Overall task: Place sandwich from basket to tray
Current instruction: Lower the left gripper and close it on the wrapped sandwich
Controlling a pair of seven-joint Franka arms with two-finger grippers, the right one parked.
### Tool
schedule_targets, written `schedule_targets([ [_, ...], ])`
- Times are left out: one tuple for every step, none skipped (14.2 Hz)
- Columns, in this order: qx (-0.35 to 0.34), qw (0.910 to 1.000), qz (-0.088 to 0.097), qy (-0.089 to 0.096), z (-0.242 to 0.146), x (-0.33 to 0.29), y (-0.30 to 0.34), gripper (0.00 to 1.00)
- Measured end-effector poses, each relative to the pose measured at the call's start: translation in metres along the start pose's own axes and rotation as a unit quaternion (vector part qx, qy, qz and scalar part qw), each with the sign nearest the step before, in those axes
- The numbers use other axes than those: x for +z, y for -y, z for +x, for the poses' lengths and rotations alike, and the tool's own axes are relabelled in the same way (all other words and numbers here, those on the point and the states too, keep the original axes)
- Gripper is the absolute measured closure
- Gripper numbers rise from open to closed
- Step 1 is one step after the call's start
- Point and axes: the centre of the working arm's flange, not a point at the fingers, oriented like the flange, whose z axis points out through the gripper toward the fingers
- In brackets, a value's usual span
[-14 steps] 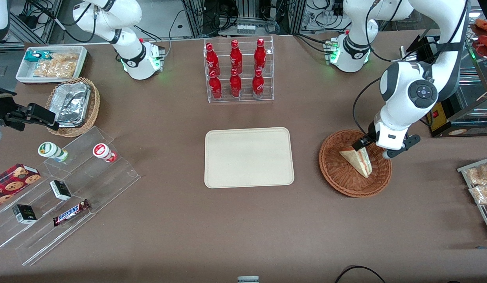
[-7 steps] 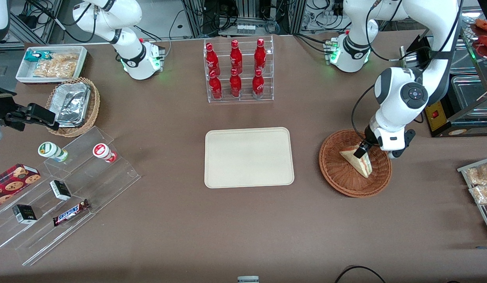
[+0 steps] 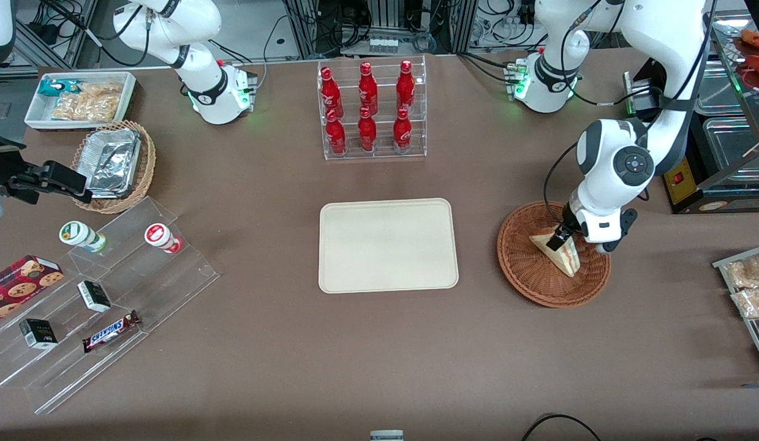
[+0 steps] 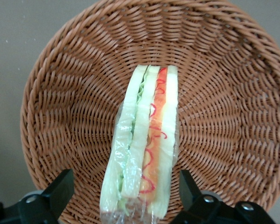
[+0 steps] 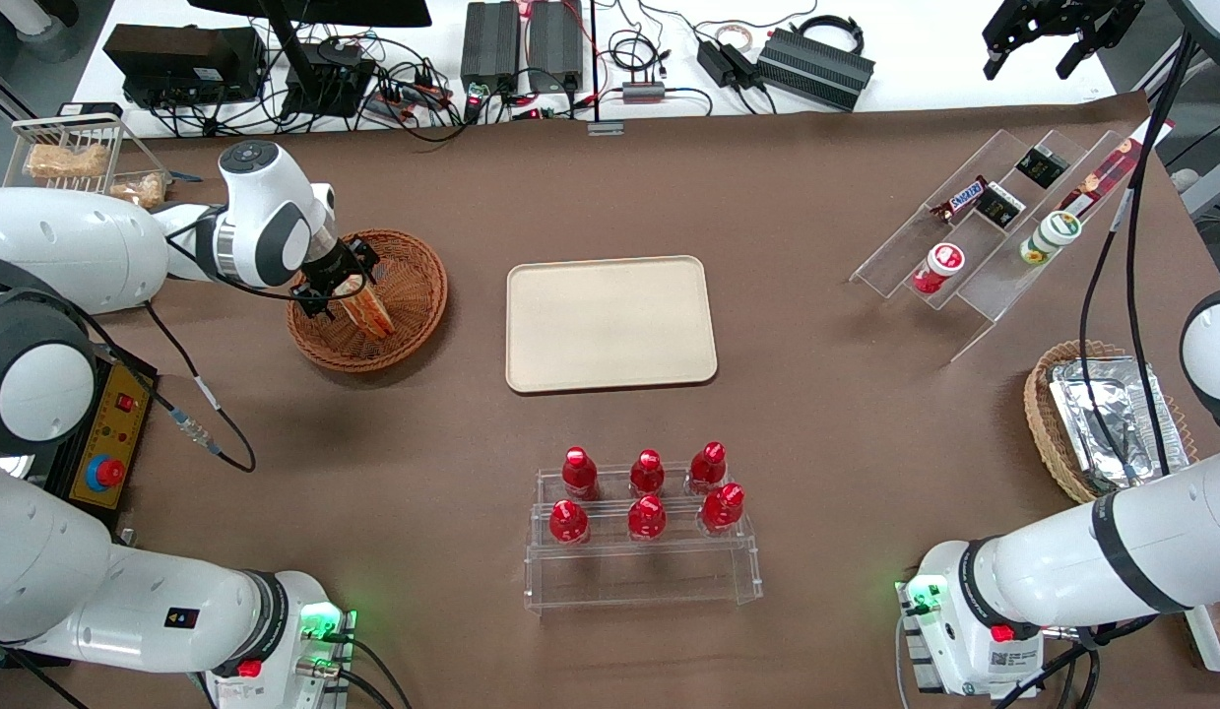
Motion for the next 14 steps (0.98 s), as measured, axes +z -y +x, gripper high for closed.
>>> schedule_targets([
  [-0.003, 1.0000, 0.000, 0.002, 0.000, 0.002, 0.000, 0.17],
  [-0.004, 1.0000, -0.001, 0.003, 0.000, 0.002, 0.000, 0.30],
  [-0.003, 1.0000, -0.001, 0.003, 0.000, 0.002, 0.000, 0.39],
  [0.005, 1.0000, 0.000, 0.003, 0.000, 0.002, 0.000, 0.51],
  [0.024, 0.9997, 0.004, 0.006, 0.000, 0.001, -0.001, 0.59],
  [0.048, 0.9987, 0.015, 0.014, 0.001, -0.001, -0.002, 0.66],
  [0.072, 0.9967, 0.029, 0.026, 0.003, -0.008, -0.005, 0.69],
  [0.094, 0.9939, 0.044, 0.039, 0.007, -0.022, -0.012, 0.73],
  [0.119, 0.9902, 0.054, 0.051, 0.011, -0.040, -0.021, 0.81],
  [0.155, 0.9844, 0.059, 0.059, 0.015, -0.059, -0.032, 0.85],
  [0.200, 0.9760, 0.058, 0.062, 0.015, -0.072, -0.042, 0.85],
  [0.242, 0.9667, 0.054, 0.062, 0.011, -0.079, -0.051, 0.85],
  [0.270, 0.9593, 0.052, 0.063, 0.003, -0.080, -0.061, 0.85],
  [0.290, 0.9535, 0.052, 0.063, -0.010, -0.078, -0.071, 0.85],
])
